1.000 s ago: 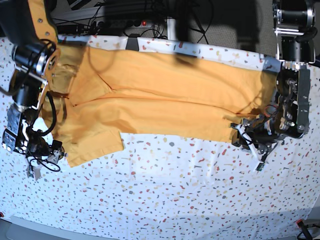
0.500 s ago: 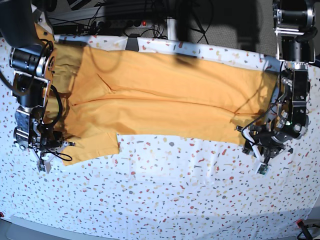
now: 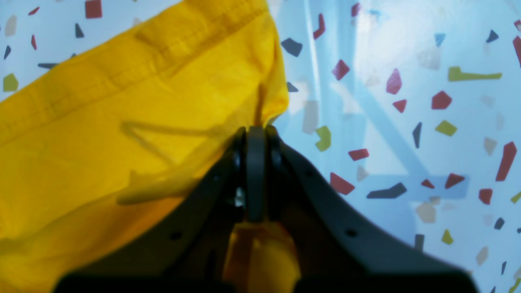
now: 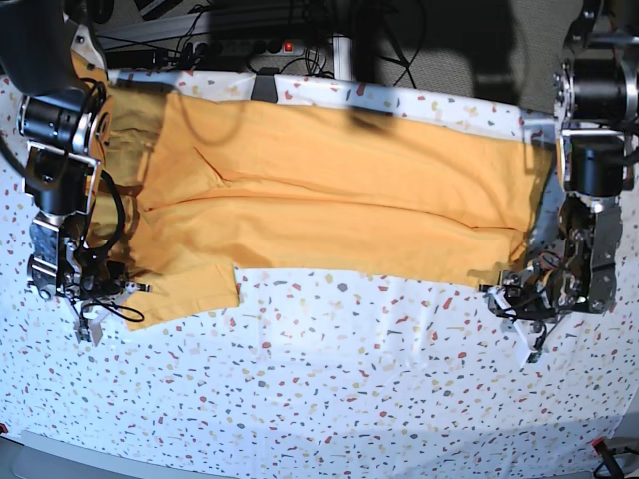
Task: Fold the T-shirt properly
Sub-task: 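Lift the held edge and fold it over the shirt with both grippers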
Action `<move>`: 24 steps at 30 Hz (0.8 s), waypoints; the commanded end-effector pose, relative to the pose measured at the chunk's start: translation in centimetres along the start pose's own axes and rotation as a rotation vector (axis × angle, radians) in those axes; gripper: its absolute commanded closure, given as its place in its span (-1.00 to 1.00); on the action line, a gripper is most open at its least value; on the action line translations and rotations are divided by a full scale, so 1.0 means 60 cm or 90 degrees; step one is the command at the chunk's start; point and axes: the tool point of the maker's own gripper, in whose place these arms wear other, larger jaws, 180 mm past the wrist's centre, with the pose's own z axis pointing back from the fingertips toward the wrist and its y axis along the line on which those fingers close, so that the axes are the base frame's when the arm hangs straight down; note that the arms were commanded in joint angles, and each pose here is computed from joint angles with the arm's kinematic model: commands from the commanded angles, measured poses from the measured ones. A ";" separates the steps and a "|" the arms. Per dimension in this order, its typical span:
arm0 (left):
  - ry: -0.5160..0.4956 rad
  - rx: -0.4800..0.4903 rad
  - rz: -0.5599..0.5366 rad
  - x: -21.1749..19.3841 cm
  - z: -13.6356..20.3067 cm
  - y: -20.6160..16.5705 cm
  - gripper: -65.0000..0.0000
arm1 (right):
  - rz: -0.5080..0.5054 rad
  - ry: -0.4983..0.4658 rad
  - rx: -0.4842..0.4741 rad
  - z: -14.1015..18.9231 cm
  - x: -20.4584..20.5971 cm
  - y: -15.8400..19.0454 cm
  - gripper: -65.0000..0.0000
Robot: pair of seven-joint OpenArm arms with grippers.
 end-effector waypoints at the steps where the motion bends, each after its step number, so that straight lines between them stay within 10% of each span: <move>1: -0.017 0.003 -0.005 0.023 0.007 0.012 0.32 | 0.002 0.013 0.002 0.003 0.003 0.001 1.00; 9: 0.055 -0.003 0.026 -0.044 -0.015 0.017 0.34 | 0.002 0.012 0.002 0.003 0.004 0.001 1.00; 14: 0.028 -0.001 0.014 -0.018 -0.006 0.015 1.00 | 0.003 0.012 0.001 0.003 0.003 0.001 1.00; 24: -0.051 -0.015 -0.013 0.062 0.031 -0.006 1.00 | 0.030 -0.066 -0.001 0.035 0.072 0.004 1.00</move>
